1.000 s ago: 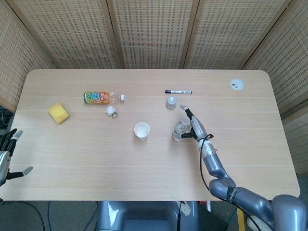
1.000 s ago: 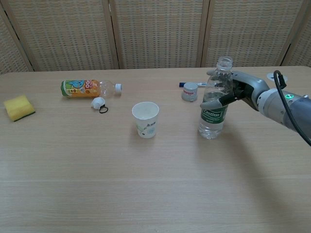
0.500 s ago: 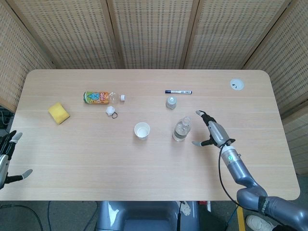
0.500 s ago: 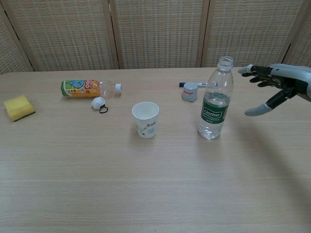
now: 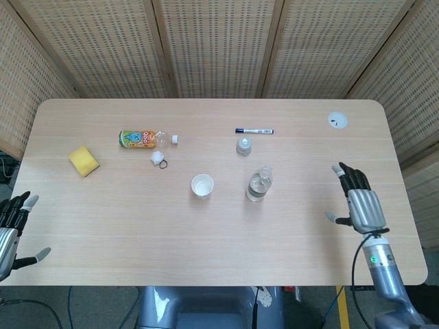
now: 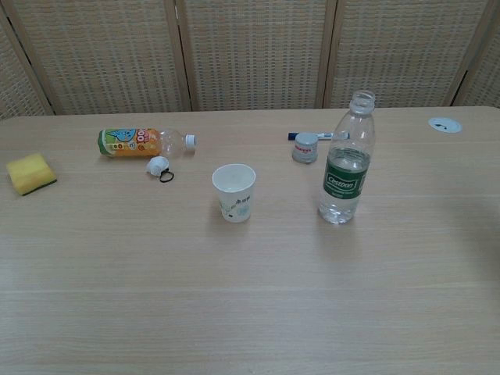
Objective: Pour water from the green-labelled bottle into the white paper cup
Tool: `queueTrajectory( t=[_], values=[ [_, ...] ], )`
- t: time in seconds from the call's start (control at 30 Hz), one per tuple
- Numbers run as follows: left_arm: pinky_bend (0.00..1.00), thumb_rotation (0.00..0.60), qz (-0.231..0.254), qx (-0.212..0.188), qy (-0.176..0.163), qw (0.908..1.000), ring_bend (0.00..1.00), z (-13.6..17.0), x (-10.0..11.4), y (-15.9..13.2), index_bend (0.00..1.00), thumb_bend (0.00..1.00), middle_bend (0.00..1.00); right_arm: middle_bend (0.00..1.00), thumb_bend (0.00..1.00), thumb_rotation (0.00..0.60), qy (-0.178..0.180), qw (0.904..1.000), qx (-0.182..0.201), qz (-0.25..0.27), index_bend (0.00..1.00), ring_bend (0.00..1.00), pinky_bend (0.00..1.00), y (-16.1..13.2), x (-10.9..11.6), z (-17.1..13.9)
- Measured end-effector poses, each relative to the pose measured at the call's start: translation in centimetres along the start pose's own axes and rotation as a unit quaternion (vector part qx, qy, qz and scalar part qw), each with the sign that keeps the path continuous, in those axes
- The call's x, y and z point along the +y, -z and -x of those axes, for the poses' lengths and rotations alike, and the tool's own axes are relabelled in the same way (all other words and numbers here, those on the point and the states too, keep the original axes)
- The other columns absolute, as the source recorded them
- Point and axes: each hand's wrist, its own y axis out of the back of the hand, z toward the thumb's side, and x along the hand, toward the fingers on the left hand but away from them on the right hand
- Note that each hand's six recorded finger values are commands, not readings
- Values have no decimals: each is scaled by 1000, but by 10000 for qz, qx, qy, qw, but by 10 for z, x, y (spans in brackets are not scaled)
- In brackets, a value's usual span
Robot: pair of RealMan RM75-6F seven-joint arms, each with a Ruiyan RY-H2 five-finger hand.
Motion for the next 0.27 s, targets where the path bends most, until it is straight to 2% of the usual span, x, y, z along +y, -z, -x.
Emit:
queueTrajectory(
  t=[0.27],
  values=[
    [0, 600, -42, -4, -126, 9999, 0, 8, -2, -2, 0, 49, 0, 0, 0, 600, 472, 9973, -61, -554, 0, 0, 0, 14, 26, -56]
  ],
)
